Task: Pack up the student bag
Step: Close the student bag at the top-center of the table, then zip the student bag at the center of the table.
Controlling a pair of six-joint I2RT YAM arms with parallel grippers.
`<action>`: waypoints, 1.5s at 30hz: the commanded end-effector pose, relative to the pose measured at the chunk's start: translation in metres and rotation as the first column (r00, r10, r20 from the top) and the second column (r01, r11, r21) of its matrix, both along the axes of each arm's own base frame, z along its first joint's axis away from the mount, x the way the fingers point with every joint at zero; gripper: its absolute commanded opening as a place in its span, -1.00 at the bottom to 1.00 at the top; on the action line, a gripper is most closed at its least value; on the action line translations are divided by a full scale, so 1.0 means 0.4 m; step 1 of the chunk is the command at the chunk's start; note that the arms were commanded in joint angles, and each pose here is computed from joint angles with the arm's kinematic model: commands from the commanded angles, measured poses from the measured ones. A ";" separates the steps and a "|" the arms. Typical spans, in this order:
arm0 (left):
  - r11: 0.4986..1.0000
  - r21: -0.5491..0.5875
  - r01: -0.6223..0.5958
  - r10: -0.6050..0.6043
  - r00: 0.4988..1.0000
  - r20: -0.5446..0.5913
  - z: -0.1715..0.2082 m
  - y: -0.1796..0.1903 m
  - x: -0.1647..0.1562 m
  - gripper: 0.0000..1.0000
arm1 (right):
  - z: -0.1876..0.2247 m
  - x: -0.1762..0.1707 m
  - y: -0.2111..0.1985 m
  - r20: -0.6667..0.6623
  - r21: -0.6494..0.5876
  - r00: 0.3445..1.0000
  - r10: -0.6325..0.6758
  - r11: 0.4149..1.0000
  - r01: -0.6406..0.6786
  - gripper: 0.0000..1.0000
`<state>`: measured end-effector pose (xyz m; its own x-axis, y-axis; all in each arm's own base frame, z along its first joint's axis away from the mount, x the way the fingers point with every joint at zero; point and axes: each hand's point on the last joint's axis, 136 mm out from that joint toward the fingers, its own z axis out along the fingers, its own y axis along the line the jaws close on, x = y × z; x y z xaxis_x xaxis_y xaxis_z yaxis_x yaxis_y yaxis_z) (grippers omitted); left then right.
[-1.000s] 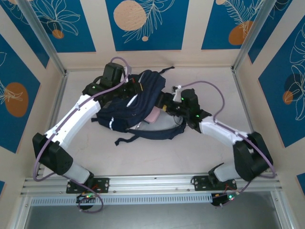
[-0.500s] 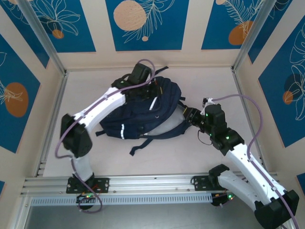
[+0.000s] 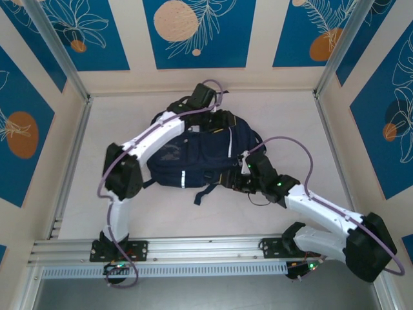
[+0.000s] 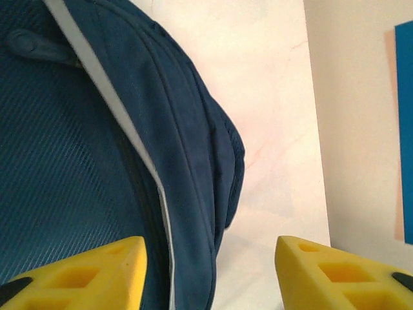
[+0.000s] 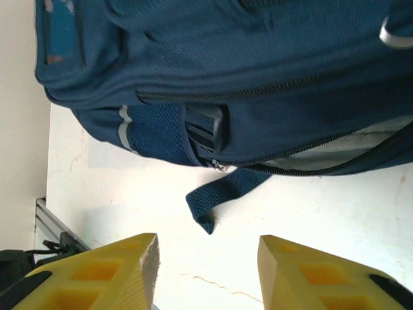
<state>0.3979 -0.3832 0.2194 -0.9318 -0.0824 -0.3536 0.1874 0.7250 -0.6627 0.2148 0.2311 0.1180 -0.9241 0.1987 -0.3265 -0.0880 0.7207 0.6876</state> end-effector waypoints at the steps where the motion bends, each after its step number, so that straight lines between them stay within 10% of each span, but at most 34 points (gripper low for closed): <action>1: 0.997 -0.018 -0.070 0.072 0.987 0.142 0.141 0.119 -0.032 0.13 | 0.020 0.017 0.042 -0.046 0.123 0.998 -0.046 0.991 0.051 -0.22; 12: 0.956 0.235 -0.177 0.163 0.983 0.081 -0.013 0.367 -0.179 0.63 | -0.098 0.062 -0.088 -0.128 -0.026 0.907 -0.401 0.916 0.401 -0.35; 29: 0.906 0.420 -0.057 0.044 0.998 0.042 -0.144 0.400 -0.294 0.60 | -0.055 0.347 -0.098 -0.018 -0.001 0.946 -0.324 0.946 0.324 -0.35; 45: 0.872 0.403 -0.279 0.271 0.959 0.077 -0.219 0.518 -0.292 0.57 | -0.096 0.148 0.042 -0.158 0.172 0.930 -0.333 0.918 0.358 -0.34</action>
